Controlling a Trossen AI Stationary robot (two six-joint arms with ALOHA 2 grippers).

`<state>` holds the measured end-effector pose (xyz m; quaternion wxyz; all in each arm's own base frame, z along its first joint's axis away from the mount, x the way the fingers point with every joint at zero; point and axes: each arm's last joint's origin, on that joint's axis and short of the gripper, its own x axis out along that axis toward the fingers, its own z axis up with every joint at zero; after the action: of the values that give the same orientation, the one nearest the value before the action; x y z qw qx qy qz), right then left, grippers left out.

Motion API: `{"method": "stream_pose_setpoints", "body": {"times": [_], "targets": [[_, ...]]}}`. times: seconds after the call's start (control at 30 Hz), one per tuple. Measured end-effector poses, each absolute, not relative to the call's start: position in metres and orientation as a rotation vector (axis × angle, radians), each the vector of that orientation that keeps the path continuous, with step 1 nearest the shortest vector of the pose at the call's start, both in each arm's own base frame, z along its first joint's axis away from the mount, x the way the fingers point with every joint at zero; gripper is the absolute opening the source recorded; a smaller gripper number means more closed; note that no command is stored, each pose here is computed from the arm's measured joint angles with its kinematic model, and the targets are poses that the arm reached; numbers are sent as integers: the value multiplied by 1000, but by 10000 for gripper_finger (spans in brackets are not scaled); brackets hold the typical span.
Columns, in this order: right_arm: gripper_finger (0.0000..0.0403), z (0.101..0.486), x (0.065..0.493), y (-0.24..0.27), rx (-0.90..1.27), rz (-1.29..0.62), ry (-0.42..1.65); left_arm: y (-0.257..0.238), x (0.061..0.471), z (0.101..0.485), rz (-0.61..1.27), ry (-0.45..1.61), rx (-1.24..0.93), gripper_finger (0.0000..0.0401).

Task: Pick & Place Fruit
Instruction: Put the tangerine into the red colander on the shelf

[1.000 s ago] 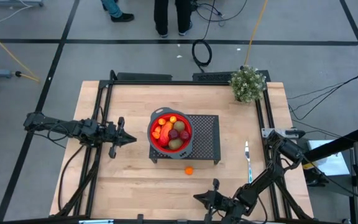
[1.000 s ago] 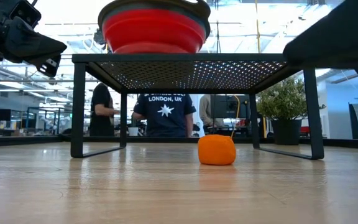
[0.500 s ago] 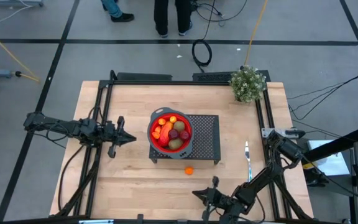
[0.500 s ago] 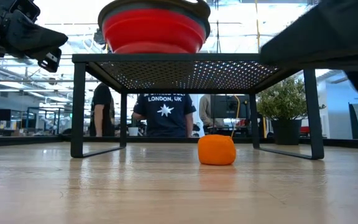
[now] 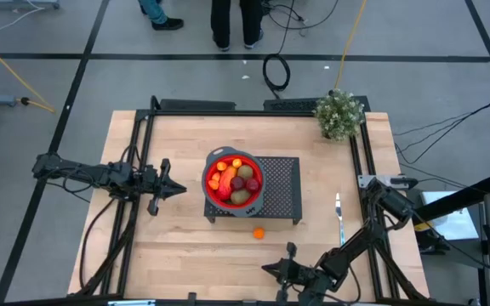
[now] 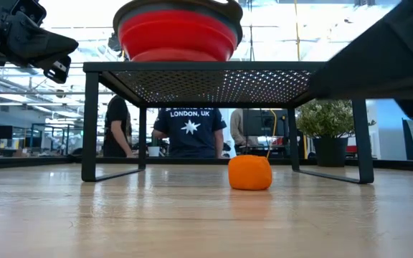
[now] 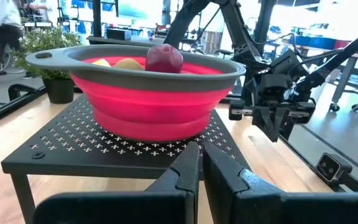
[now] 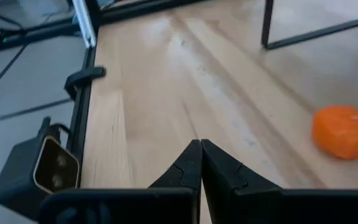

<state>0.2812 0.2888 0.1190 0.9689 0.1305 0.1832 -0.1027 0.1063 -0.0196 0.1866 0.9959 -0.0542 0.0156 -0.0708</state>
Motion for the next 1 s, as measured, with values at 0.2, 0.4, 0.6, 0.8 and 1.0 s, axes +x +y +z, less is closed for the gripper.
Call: {"method": "stream_pose_setpoints", "body": {"times": [0.2,0.4,0.6,0.8,1.0], "targets": [[0,118,289,283,270,-162,421,-20,106,186,-142,32,-108,19],[1,118,297,276,289,-159,435,-20,106,187,-142,32,-108,19],[26,118,298,276,300,-160,429,-20,106,187,-143,32,-108,19],[77,118,298,276,359,-171,426,-20,106,187,-144,32,-107,19],[141,118,298,276,373,-174,425,-20,106,187,-145,32,-105,19]]}}
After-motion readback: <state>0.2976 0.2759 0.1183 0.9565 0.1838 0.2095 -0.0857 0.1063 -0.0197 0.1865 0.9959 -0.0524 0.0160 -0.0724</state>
